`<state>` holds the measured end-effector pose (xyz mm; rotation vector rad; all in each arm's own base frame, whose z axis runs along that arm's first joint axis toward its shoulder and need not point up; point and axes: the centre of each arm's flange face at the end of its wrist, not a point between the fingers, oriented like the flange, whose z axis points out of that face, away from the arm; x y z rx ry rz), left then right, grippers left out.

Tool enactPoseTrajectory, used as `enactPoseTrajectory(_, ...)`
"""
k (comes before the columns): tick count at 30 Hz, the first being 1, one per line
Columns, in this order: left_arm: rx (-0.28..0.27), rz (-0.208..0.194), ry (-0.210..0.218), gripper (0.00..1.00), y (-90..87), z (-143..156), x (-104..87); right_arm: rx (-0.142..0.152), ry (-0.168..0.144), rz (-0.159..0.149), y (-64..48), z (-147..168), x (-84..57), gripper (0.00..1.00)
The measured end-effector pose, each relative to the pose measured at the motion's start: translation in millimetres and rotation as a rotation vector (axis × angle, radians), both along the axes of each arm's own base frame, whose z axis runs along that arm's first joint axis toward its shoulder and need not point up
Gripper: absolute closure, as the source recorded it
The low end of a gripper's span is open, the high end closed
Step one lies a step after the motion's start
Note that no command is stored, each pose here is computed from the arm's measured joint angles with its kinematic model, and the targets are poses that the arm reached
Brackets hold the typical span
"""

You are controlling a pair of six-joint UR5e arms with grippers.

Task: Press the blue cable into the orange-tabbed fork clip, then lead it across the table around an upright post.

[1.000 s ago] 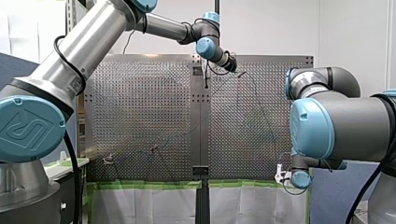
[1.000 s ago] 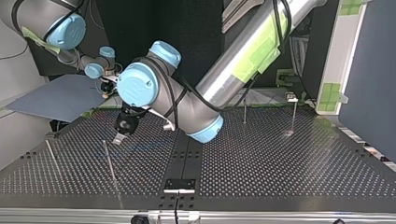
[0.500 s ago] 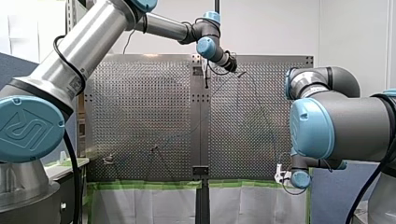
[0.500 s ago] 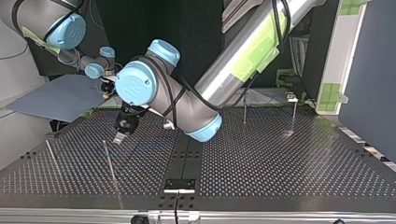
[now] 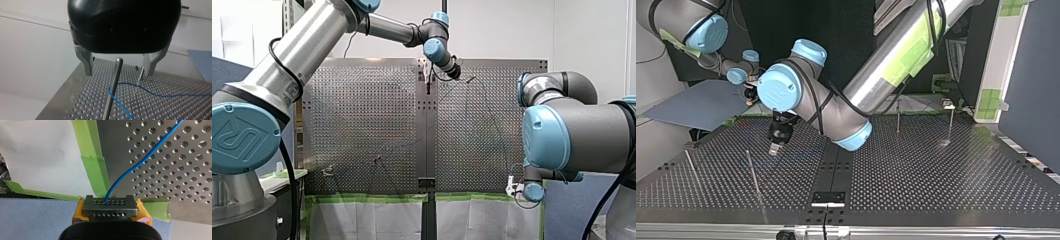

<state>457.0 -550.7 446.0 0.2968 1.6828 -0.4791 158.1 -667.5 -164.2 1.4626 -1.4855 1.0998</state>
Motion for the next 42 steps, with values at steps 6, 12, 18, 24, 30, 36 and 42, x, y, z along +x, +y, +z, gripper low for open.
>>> enactPoseTrajectory(6, 0.006, 0.014, -0.004, 0.00, 1.0, 0.2, 0.3, 0.000, 0.000, 0.000, 0.1, -0.2, -0.1, 1.00)
enactPoseTrajectory(12, 0.010, 0.014, -0.006, 0.00, 0.9, 0.2, 0.1, 0.000, 0.000, 0.000, 0.0, -0.1, 0.0, 1.00)
enactPoseTrajectory(18, 0.012, 0.014, -0.007, 0.00, 1.0, 0.1, 0.2, 0.000, -0.001, 0.001, 0.1, -0.3, 0.1, 1.00)
enactPoseTrajectory(24, 0.013, 0.013, -0.007, 0.00, 0.9, 0.1, 0.2, 0.000, -0.001, 0.003, 0.1, -0.1, 0.3, 1.00)
enactPoseTrajectory(30, 0.019, 0.013, -0.004, 0.00, 0.5, -1.1, -1.4, 0.001, -0.002, 0.002, 0.1, -0.4, -0.1, 1.00)
enactPoseTrajectory(36, 0.036, 0.018, -0.003, 0.00, 6.0, -0.5, -8.3, 0.001, -0.002, 0.000, -0.1, -0.5, -1.3, 1.00)
enactPoseTrajectory(42, 0.005, 0.034, -0.030, 0.00, 20.2, 12.2, -10.0, 0.002, -0.001, 0.000, 0.1, -0.7, -1.6, 1.00)
